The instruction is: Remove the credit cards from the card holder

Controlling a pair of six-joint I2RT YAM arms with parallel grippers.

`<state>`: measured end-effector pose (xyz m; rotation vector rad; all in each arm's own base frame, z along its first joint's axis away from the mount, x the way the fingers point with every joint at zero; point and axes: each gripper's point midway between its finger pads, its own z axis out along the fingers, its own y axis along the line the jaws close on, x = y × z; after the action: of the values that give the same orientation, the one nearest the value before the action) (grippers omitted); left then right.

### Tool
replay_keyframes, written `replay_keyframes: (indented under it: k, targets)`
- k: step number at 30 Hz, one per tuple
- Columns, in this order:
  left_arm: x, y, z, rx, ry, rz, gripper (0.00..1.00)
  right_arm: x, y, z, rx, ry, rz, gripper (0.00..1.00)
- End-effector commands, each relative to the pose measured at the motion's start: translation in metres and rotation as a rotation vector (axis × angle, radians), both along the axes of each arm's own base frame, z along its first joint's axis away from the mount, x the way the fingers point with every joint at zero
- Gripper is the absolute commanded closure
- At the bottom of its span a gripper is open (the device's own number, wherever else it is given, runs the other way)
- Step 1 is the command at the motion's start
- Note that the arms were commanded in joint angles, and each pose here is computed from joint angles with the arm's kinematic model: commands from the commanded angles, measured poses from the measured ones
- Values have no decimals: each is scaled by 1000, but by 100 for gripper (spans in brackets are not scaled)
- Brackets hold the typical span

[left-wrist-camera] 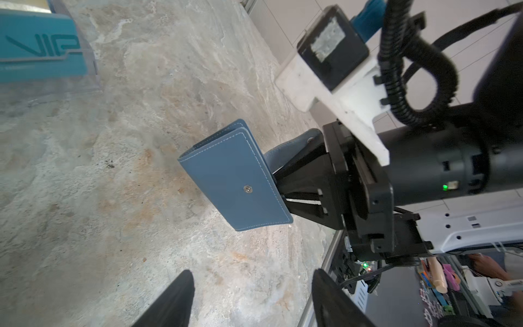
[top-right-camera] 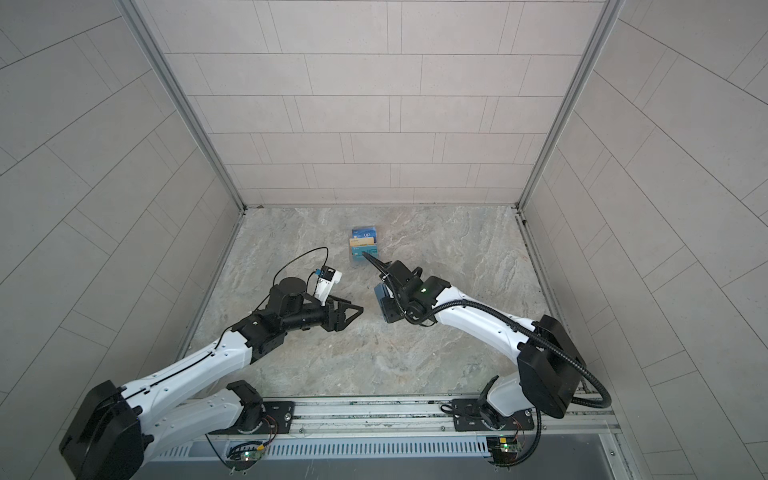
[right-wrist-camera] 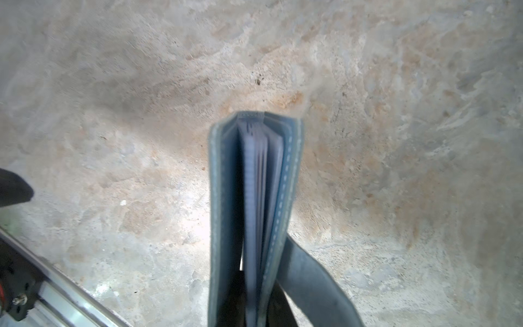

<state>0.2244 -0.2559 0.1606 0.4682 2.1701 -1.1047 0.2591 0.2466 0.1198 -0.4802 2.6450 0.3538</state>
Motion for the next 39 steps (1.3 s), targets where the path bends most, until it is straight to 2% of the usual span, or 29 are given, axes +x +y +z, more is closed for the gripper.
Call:
replay_keyframes:
  k: [1,10,14,27,39]
  targets:
    - [10,0,-9,-6,-13,63,31,5,-12,-2,-96,-11,-37,100]
    - [17,6,-39,7,29,157,35,5,-19,-30,-222,59,-51,100]
    - [19,11,-41,20,25,189,35,3,-18,-38,-234,87,-47,92]
    - [15,18,-52,60,28,195,36,-1,-2,-34,-176,112,-19,68]
    - [14,27,-60,125,18,207,36,-3,8,-23,-110,100,-4,66]
